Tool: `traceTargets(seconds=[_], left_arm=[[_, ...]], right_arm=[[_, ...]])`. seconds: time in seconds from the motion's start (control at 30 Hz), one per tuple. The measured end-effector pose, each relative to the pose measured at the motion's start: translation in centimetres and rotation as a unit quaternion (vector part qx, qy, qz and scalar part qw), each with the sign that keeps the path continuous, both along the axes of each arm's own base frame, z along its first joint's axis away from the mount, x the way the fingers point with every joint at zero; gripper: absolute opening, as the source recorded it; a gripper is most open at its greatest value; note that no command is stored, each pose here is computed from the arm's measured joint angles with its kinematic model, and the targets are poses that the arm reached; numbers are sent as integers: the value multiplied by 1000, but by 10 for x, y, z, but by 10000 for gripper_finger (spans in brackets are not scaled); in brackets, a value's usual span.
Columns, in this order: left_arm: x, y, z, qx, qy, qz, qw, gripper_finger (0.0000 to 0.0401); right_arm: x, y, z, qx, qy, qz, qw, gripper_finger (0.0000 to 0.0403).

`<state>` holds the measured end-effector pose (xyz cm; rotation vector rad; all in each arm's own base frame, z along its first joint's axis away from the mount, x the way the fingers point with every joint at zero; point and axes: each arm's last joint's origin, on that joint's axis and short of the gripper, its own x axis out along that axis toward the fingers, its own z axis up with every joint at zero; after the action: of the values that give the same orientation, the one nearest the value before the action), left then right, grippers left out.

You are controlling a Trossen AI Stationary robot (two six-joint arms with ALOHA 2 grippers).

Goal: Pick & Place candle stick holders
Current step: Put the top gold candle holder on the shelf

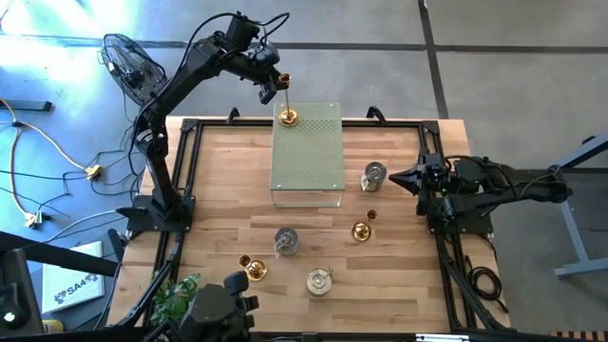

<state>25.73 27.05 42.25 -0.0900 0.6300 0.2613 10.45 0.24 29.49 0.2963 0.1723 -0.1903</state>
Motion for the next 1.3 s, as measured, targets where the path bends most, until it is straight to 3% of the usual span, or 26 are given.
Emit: traceTargets(seconds=[1.3], left_arm=[[2, -6, -2, -37, 10, 26, 999, 132]], right_arm=[[0, 0, 0, 2, 0, 0, 1000, 5]])
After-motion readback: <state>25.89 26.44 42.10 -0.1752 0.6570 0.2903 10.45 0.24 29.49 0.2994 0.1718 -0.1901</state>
